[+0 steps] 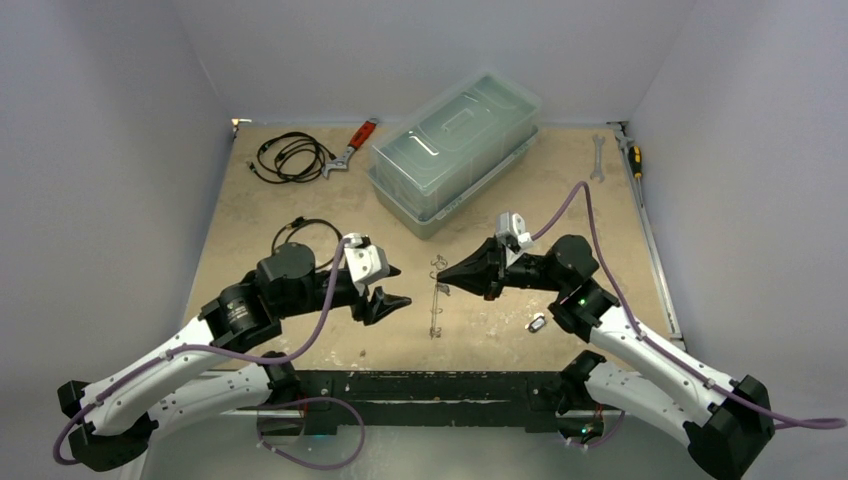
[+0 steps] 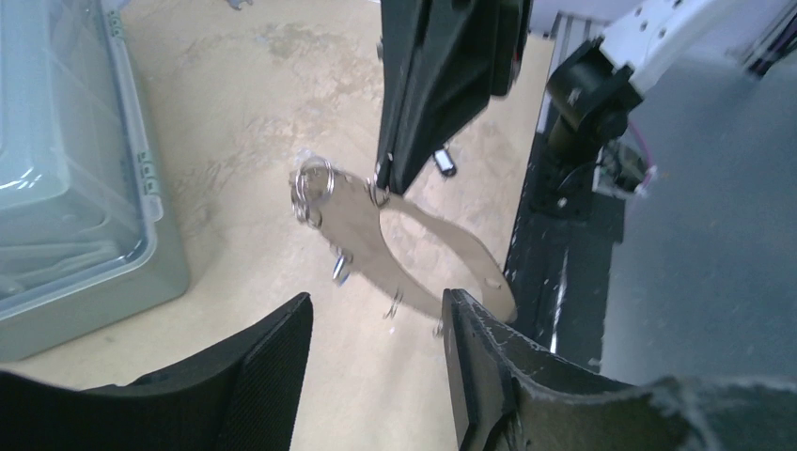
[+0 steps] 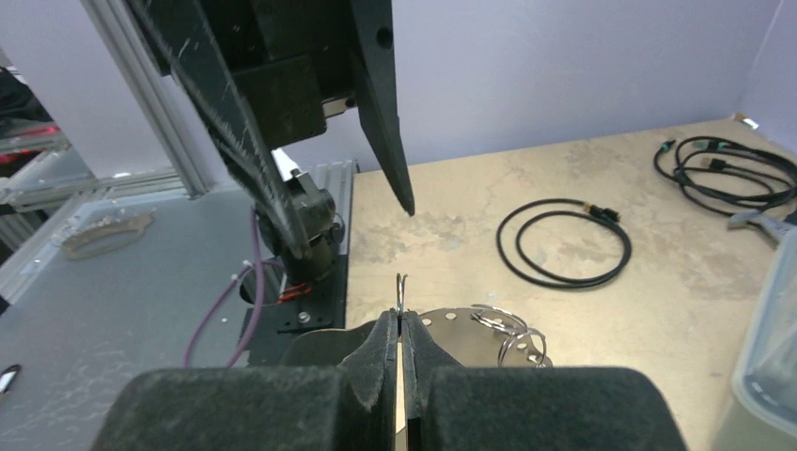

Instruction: Put the keys on the keyring

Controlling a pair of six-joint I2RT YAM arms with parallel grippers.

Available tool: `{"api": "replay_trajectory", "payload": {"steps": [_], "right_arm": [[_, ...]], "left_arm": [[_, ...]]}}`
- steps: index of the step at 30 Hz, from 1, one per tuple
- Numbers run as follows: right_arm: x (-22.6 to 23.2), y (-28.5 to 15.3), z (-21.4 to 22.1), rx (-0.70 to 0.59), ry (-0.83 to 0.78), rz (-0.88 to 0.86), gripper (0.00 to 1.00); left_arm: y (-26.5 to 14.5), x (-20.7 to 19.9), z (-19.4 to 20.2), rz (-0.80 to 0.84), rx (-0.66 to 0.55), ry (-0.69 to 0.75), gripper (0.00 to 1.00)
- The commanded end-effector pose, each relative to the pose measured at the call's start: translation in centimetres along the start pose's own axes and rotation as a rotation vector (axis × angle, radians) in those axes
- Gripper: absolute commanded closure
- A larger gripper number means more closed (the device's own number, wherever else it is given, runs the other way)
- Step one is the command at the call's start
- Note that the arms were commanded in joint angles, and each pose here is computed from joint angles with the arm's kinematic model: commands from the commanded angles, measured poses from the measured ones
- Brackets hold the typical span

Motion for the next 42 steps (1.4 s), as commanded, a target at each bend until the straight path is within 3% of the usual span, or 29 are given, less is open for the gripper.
{"api": "replay_trajectory", "payload": {"steps": [1, 10, 15, 18, 33, 38, 42], "right_arm": [[-0.5, 0.5, -0.9, 0.034, -0.061, 0.039, 1.0], [-0.5, 2.9, 2.3, 0.207, -0.081, 0.056, 1.0], [-0.2, 3.6, 3.0, 0.242, -0.091, 0.047, 1.0], [0.3, 4.1, 3.8, 0.272, -0.096, 0.024, 1.0], [1.6, 5.1, 5.2, 0.329, -0.124, 0.006, 1.0], [1.8, 5.1, 5.1, 0.329, -0.131, 0.005, 1.0], [1.9, 5.0, 5.0, 0.33, -0.137, 0.009, 1.0]], "left_arm": [[-0.4, 0.1, 1.4, 0.027, 0.058, 0.135, 0.45], [1.2, -2.1, 3.9, 0.168, -0.005, 0.22, 0.46], [0.8, -2.5, 5.8, 0.181, 0.01, 0.29, 0.56], [0.6, -3.0, 6.2, 0.202, -0.016, 0.312, 0.56], [1.8, -3.5, 7.3, 0.234, 0.004, 0.258, 0.71], [1.8, -3.4, 7.8, 0.223, 0.022, 0.256, 0.71], [1.2, -3.0, 7.8, 0.199, 0.047, 0.271, 0.62]]}}
Point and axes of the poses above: each gripper's point midway between its finger pads, its own y axis out along the fingers, its own x axis along the line the jaws close on, z = x × y, the point moved 3 cm from there along -y, back along the fingers, and after that the axes turned 12 degrees about y, right-handed, at the moved point
